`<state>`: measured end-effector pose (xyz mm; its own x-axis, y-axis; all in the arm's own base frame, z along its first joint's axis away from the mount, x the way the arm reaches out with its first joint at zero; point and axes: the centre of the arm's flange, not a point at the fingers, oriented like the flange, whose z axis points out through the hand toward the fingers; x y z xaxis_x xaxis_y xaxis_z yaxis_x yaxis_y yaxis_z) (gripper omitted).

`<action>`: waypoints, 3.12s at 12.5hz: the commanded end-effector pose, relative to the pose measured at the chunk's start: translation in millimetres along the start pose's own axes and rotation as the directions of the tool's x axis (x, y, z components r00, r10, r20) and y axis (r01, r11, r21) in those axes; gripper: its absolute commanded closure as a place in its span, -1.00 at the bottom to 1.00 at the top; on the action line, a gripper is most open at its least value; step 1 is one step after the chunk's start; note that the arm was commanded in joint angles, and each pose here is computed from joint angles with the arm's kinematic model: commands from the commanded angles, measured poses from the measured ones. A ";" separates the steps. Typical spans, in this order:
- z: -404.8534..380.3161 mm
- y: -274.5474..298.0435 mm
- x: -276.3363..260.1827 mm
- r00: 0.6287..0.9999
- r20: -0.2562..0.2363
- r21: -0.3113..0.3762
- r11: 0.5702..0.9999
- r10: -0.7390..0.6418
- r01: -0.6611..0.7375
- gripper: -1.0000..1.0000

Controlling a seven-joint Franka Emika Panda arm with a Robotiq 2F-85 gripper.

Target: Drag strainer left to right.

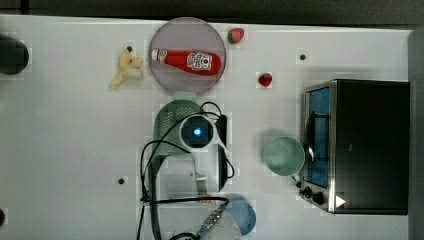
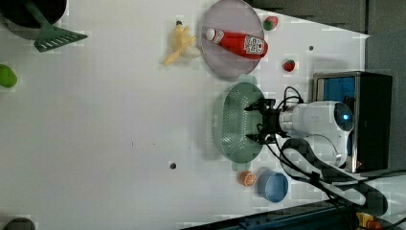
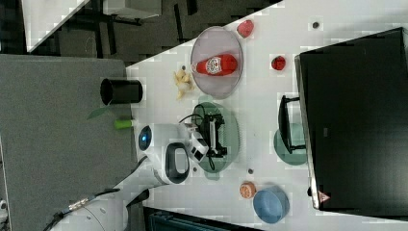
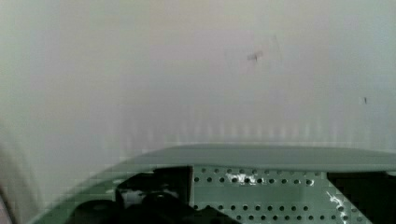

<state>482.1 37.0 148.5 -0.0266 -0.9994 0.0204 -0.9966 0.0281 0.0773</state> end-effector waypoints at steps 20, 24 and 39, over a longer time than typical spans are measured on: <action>-147.0 -21.9 79.0 0.874 -0.056 0.064 0.872 -0.482 0.485 -1.00; -287.2 -14.8 83.4 0.761 -0.058 0.051 0.759 -0.646 0.649 -1.00; -441.6 20.7 86.5 0.728 0.013 0.000 0.728 -0.685 0.685 -1.00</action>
